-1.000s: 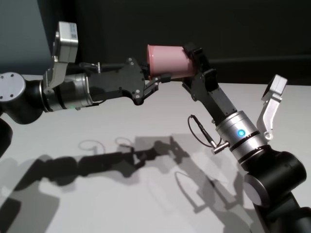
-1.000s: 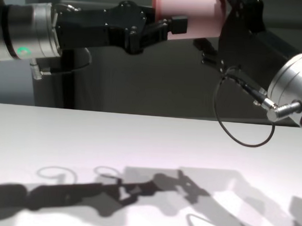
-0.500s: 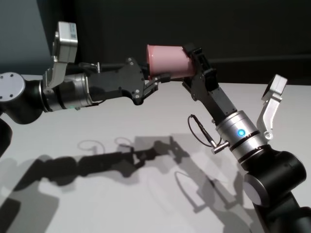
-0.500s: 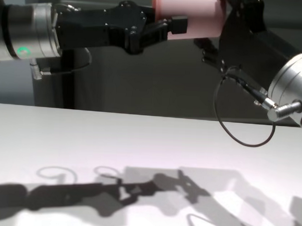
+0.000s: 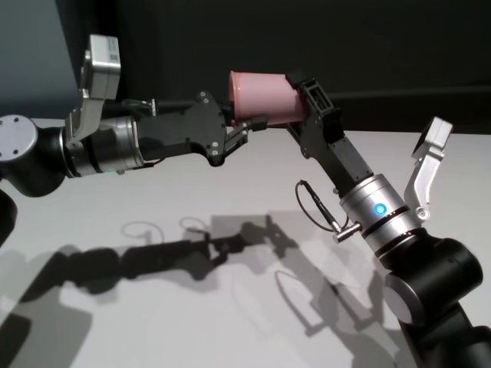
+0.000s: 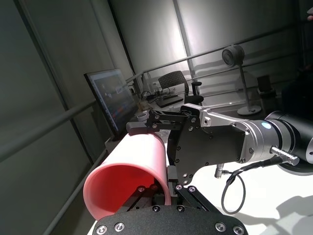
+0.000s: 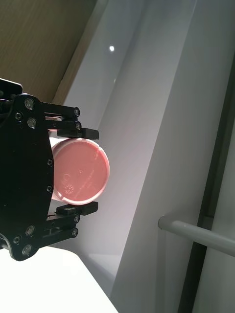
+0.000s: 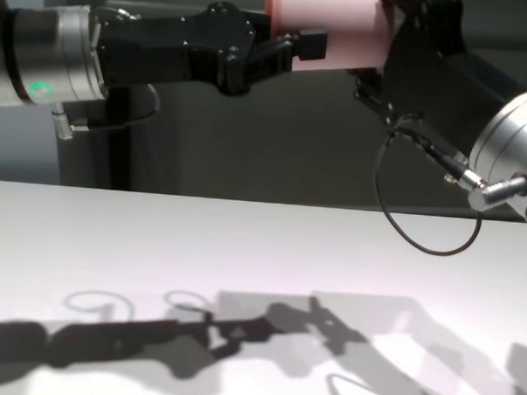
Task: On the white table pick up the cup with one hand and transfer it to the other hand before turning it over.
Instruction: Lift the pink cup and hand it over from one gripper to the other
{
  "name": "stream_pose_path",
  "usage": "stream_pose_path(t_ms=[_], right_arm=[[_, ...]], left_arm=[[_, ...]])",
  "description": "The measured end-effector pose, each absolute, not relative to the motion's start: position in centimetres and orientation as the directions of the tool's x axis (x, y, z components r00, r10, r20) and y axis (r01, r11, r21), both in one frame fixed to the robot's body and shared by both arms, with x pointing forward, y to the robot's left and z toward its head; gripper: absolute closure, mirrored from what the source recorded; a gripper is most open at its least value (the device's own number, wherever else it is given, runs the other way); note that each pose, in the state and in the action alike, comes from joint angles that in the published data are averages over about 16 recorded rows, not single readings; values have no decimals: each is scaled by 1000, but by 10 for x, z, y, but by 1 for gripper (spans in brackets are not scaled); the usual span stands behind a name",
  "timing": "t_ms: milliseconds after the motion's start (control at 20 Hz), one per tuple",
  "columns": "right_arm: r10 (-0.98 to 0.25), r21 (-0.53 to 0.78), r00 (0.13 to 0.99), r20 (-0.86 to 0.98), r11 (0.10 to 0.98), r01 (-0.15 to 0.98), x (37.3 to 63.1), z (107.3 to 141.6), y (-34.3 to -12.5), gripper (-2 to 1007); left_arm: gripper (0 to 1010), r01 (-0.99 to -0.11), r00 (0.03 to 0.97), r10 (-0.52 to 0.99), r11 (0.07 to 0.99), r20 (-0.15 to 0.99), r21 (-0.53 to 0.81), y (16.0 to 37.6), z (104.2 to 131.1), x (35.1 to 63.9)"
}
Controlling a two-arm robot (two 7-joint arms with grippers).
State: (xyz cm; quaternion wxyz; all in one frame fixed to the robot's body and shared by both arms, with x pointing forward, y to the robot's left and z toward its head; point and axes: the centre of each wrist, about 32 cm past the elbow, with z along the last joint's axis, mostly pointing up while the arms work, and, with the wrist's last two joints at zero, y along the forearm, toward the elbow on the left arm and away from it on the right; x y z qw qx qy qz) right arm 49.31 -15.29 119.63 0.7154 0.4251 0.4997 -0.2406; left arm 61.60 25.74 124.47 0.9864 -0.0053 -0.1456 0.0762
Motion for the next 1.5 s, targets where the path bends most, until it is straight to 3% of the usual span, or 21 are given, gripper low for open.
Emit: stream_pose_path(t_ms=[450, 700, 1050, 1500], right_arm=[[81, 368, 385, -919, 523, 769, 493, 1196, -153, 270], [81, 367, 384, -920, 524, 769, 493, 1196, -153, 270], [80, 366, 383, -920, 524, 769, 493, 1196, -153, 270], [80, 366, 383, -920, 525, 769, 493, 1196, -153, 270]], left_arm=[[962, -149, 946, 152, 988, 286, -33, 257, 1245, 616], [911, -149, 946, 152, 988, 287, -33, 257, 1245, 616], [741, -149, 946, 152, 988, 287, -33, 257, 1245, 616], [406, -149, 946, 152, 988, 287, -33, 257, 1245, 616]])
